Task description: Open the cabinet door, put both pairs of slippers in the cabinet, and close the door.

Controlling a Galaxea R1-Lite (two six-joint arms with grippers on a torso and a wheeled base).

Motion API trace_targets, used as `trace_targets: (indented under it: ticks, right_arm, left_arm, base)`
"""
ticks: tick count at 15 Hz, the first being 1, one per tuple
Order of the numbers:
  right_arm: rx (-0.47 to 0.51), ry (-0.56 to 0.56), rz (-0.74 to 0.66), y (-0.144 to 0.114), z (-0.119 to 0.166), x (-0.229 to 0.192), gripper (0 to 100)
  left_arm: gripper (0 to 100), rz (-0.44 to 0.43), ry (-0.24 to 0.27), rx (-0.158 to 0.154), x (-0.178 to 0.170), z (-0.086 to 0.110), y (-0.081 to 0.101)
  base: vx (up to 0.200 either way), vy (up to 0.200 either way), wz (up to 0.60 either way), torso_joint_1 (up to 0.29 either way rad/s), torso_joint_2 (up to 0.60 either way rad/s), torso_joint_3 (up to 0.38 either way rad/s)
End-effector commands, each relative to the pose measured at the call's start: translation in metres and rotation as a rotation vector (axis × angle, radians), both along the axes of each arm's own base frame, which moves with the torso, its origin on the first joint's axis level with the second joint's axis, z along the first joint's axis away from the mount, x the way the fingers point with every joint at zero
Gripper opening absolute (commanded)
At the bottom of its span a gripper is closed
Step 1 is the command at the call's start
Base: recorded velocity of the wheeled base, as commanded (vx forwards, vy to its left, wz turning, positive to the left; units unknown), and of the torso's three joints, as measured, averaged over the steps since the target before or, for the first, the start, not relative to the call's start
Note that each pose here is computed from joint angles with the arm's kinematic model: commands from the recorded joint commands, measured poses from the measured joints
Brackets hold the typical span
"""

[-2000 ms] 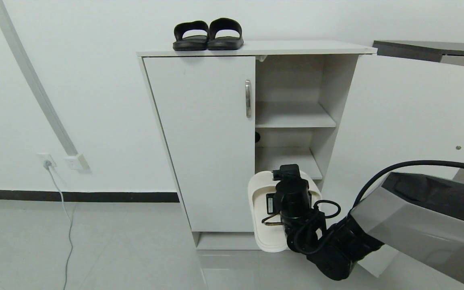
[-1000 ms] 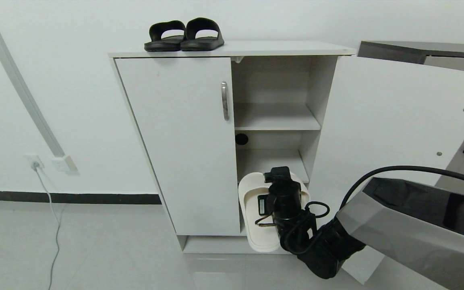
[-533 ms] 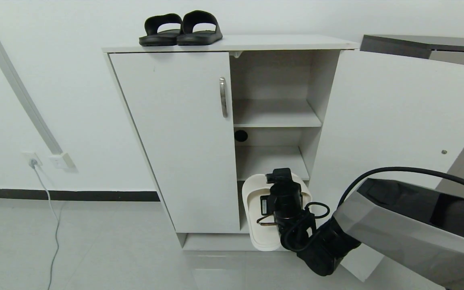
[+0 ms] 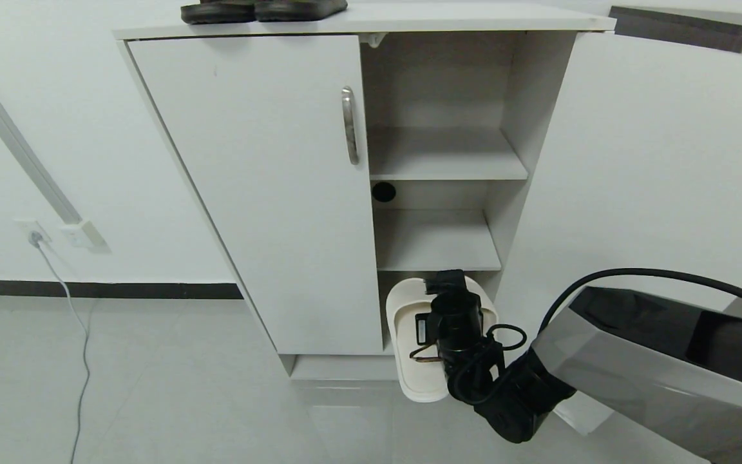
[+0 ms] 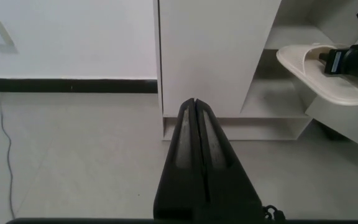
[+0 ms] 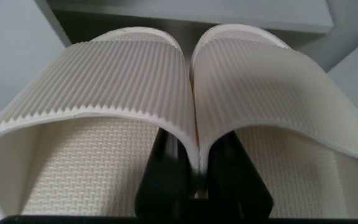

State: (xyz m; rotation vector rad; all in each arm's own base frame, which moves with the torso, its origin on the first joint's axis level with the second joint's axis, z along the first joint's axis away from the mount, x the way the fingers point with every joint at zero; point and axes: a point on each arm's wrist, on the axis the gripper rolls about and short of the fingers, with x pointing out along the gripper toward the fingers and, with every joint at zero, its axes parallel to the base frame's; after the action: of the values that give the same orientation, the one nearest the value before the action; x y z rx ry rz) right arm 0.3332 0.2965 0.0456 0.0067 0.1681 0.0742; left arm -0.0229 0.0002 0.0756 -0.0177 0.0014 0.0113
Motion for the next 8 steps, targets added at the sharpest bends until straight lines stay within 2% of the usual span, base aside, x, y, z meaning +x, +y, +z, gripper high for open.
trace_targets:
  ticks: [1, 3, 6, 8]
  right_arm:
    - [0.007, -0.009, -0.001, 0.001, 0.001, 0.000, 0]
    - [0.021, -0.071, 0.002, 0.001, 0.007, 0.002, 0]
    - [0.002, -0.188, -0.020, -0.007, 0.011, 0.011, 0]
    - [-0.012, -0.194, -0.031, -0.010, 0.009, 0.014, 0]
  left_arm:
    - [0, 0.001, 0.000, -0.001, 0.000, 0.000, 0.000]
    - [0, 0.003, 0.000, -0.002, 0.000, 0.000, 0.000]
    - [0, 0.003, -0.002, -0.002, 0.000, 0.000, 0.000]
    - [0, 0.006, 0.000, -0.002, 0.000, 0.000, 0.000]
  base:
    - [0.000, 0.000, 0.00, 0.007, 0.01, -0.207]
    - [0.000, 0.000, 0.00, 0.007, 0.00, -0.112]
    - [0.000, 0.000, 0.00, 0.000, 0.00, 0.000]
    - [0.000, 0.000, 0.00, 0.000, 0.00, 0.000]
